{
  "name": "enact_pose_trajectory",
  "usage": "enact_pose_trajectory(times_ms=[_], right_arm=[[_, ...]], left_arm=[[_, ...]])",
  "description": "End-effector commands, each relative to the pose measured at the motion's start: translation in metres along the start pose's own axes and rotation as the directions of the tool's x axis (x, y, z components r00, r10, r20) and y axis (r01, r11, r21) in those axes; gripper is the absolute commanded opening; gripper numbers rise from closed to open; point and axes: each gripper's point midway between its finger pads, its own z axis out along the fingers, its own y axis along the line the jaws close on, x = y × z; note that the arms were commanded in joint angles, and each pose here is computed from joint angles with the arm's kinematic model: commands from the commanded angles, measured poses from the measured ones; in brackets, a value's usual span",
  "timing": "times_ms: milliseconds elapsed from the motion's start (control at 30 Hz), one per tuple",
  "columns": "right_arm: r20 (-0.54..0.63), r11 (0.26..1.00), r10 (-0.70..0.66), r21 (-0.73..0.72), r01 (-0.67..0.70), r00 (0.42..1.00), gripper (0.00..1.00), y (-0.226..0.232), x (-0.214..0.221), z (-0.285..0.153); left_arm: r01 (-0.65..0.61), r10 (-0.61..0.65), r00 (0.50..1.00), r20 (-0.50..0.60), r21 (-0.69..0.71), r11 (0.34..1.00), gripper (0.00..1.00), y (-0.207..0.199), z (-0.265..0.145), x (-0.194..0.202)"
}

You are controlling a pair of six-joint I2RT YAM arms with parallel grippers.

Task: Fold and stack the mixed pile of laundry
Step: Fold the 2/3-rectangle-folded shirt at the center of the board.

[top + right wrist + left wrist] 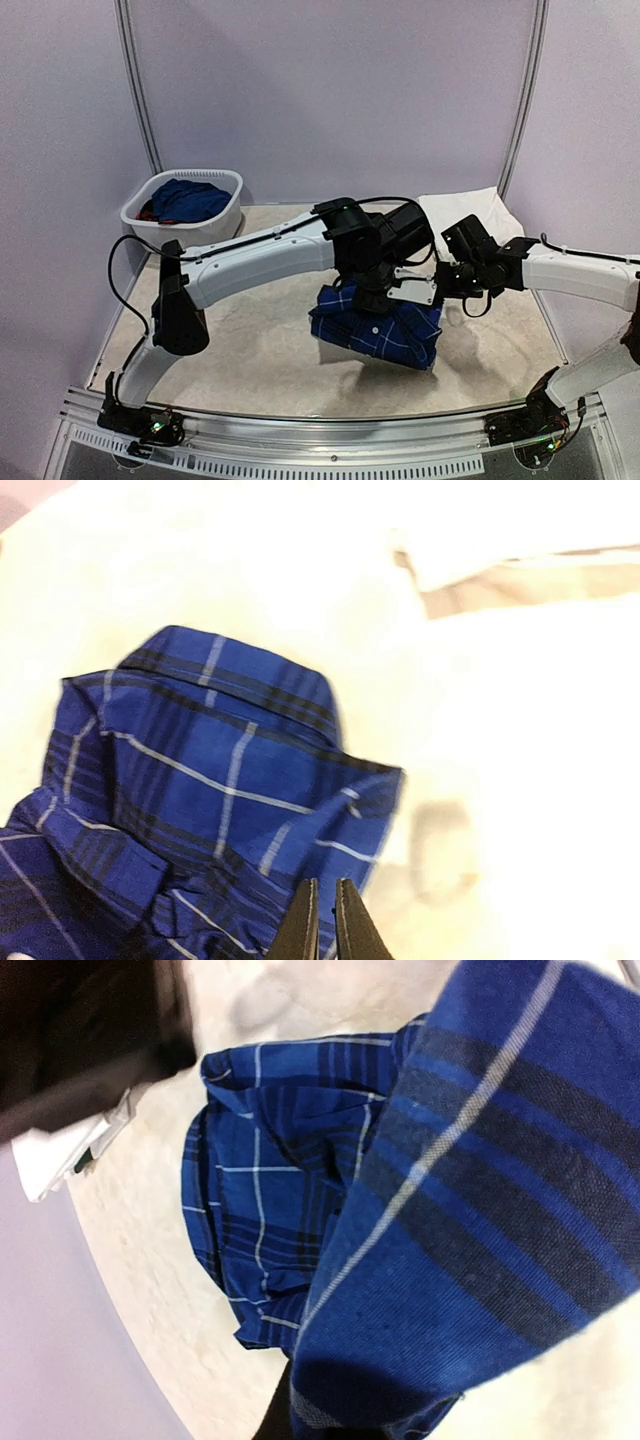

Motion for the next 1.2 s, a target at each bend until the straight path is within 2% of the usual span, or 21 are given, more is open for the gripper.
enact_pose_trajectory(times_ms=[0,333,567,933,967,1000,1067,1100,1167], right_arm=[[0.034,0.993,0.037,0.108,-0.041,0.999,0.07,-0.028,-0.001,-0.004],[0.118,0.975,0.090,0.191,-0.112,0.989,0.07,-0.050,-0.009,-0.011],[0.212,0.967,0.142,0.181,-0.181,0.967,0.06,-0.059,-0.019,-0.025],[0.223,0.975,0.133,0.144,-0.167,0.966,0.06,-0.053,-0.023,-0.028],[0.223,0.976,0.132,0.140,-0.166,0.966,0.06,-0.052,-0.024,-0.027],[0.220,0.977,0.130,0.138,-0.163,0.967,0.06,-0.051,-0.024,-0.027],[0.215,0.979,0.130,0.130,-0.160,0.968,0.06,-0.049,-0.024,-0.026],[0.211,0.980,0.126,0.125,-0.154,0.969,0.06,-0.048,-0.023,-0.026],[0.209,0.981,0.125,0.119,-0.153,0.970,0.06,-0.046,-0.024,-0.026]], left_arm=[[-0.050,0.050,0.998,0.042,-0.011,0.999,0.00,0.022,0.009,0.007],[-0.022,0.033,0.992,0.123,-0.091,0.996,0.00,0.068,0.055,0.013],[0.011,0.025,0.984,0.175,-0.200,0.980,0.01,0.103,0.098,0.018],[0.060,0.003,0.980,0.198,-0.311,0.948,0.07,0.135,0.143,0.034],[0.068,-0.002,0.979,0.202,-0.321,0.945,0.13,0.138,0.146,0.036],[0.081,-0.010,0.979,0.204,-0.344,0.936,0.24,0.143,0.150,0.038],[0.103,-0.029,0.980,0.199,-0.374,0.922,0.56,0.150,0.157,0.045],[0.122,-0.046,0.979,0.197,-0.394,0.911,0.69,0.155,0.159,0.050],[0.168,-0.088,0.976,0.201,-0.426,0.889,0.85,0.166,0.156,0.058]])
